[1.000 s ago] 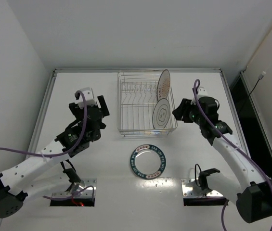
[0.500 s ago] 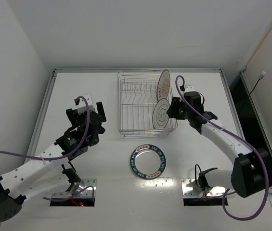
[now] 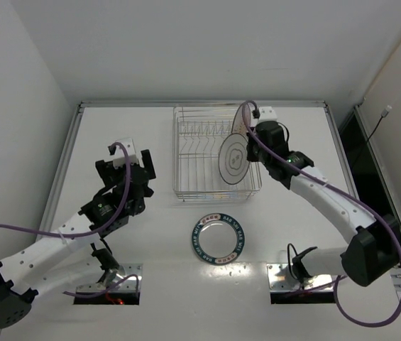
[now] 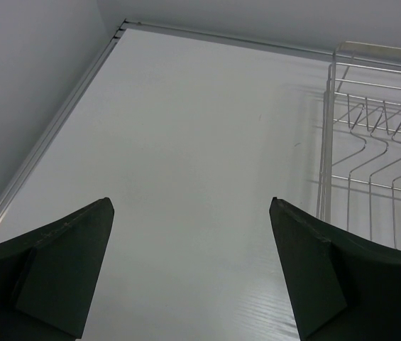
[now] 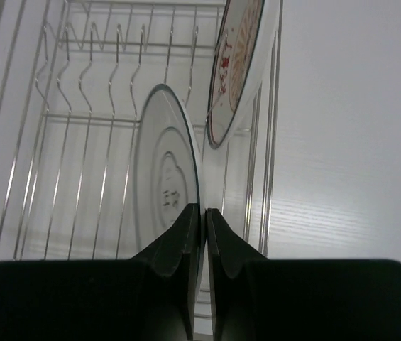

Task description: Load the plates into the dish rack

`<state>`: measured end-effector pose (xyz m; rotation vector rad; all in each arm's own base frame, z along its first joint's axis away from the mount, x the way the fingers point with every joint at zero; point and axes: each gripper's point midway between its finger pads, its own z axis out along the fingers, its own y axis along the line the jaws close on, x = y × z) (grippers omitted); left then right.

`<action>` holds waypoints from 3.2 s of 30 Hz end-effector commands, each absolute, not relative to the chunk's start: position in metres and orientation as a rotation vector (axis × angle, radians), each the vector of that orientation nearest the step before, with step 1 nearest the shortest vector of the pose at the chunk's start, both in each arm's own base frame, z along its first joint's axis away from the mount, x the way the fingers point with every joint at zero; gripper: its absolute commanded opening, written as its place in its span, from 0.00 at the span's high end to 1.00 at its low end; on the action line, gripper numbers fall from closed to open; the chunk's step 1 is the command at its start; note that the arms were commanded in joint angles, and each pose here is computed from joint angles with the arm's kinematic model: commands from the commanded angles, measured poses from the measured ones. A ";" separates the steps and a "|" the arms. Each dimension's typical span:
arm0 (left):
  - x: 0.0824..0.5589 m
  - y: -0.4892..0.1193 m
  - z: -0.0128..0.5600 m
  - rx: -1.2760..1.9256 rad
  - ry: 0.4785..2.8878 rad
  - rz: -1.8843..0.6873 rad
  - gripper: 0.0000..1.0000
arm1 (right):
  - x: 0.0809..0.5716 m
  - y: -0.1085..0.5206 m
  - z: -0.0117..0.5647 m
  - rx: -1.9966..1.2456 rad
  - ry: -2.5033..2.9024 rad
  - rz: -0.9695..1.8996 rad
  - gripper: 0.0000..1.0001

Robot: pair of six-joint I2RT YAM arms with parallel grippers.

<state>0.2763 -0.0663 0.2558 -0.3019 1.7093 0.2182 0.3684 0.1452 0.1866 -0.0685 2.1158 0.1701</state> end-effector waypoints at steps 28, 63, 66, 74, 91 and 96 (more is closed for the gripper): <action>0.280 -0.067 0.254 -0.306 1.714 0.238 0.08 | 0.507 0.160 0.293 -0.061 1.729 -0.558 1.00; 0.277 -0.055 0.255 -0.340 1.701 0.314 0.08 | 0.237 0.175 0.158 0.117 2.254 0.669 0.54; 0.278 -0.055 0.257 -0.346 1.696 0.307 0.08 | 0.199 0.174 0.139 0.207 2.285 0.835 0.51; 0.280 -0.060 0.253 -0.326 1.711 0.297 0.08 | 0.142 0.179 0.049 0.459 2.598 1.041 0.47; 0.279 -0.064 0.257 -0.320 1.709 0.243 0.07 | 0.128 0.193 -0.012 0.648 2.849 1.164 0.83; 0.280 -0.065 0.258 -0.327 1.702 0.235 0.05 | 0.135 0.194 -0.002 0.613 2.797 1.184 1.00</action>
